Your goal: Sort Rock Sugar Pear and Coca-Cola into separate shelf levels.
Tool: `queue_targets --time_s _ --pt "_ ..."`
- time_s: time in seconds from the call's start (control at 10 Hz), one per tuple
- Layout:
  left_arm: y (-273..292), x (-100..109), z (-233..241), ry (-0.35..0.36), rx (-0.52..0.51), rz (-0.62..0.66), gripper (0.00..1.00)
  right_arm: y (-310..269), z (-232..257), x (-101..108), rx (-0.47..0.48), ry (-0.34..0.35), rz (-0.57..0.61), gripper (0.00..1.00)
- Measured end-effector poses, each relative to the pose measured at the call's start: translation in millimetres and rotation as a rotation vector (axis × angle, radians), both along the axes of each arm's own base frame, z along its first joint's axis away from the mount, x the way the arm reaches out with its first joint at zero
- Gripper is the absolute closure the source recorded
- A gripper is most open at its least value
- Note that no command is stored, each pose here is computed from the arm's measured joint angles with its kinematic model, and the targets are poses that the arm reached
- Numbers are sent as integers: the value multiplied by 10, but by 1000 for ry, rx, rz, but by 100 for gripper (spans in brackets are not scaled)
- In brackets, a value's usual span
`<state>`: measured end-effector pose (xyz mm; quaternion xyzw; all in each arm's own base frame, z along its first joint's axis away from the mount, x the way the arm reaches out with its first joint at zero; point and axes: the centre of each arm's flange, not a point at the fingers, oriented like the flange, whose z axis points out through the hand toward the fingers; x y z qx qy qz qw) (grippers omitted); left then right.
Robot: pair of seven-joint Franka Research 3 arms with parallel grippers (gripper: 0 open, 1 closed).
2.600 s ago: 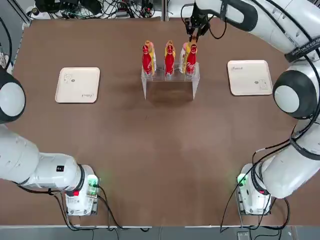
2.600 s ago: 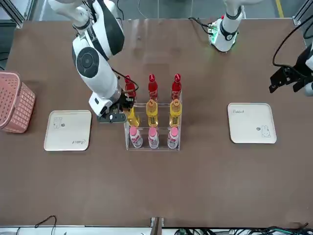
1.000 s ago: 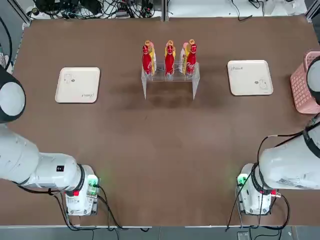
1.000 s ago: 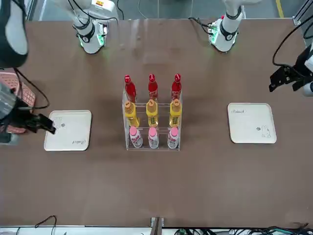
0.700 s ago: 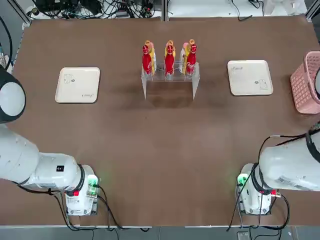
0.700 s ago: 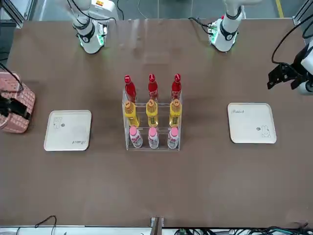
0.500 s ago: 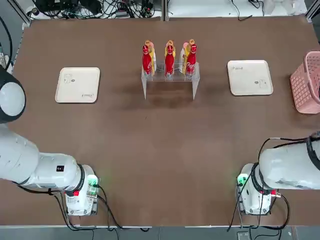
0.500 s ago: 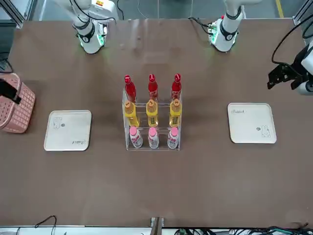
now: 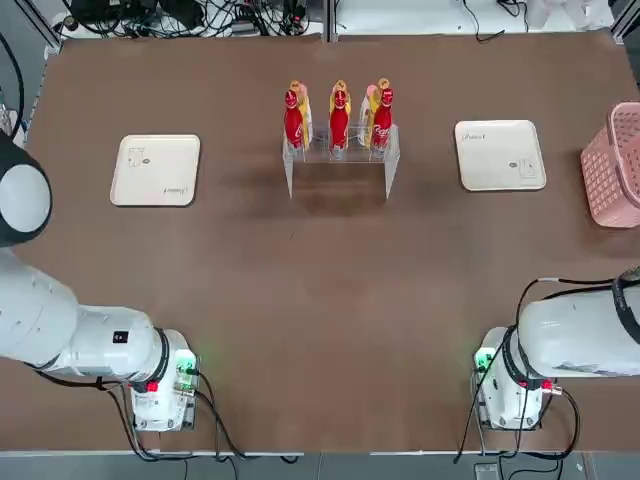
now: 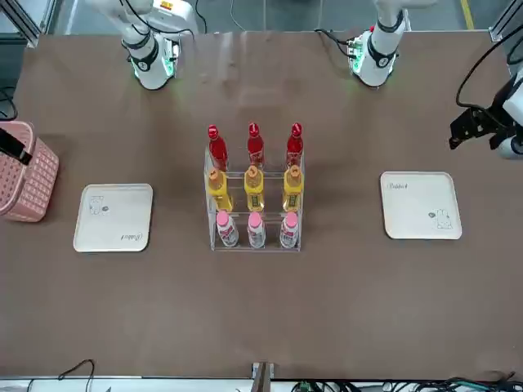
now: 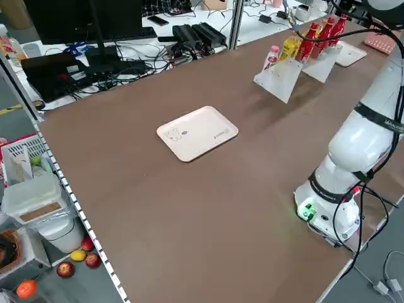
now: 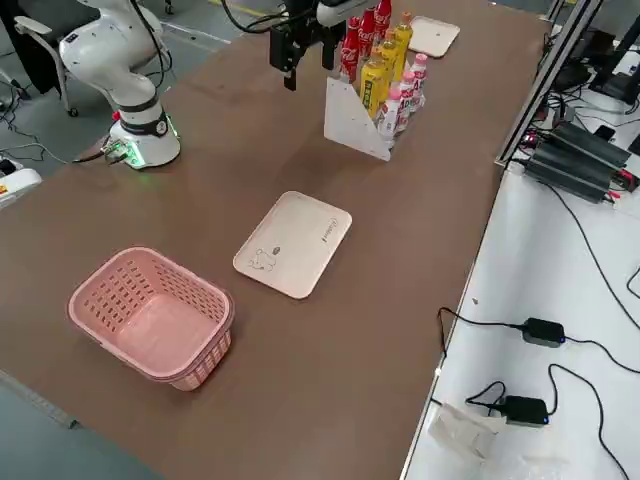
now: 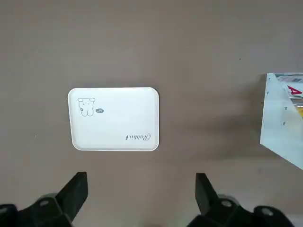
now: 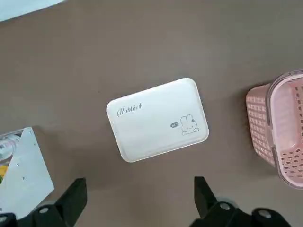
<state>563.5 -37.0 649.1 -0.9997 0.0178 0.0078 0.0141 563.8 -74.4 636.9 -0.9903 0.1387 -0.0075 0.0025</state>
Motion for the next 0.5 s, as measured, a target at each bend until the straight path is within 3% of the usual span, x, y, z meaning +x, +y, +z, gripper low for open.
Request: queue_targets --time_s 0.5 --pt "5 4 1 -3 0 1 0 414 -12 29 5 7 42 0"
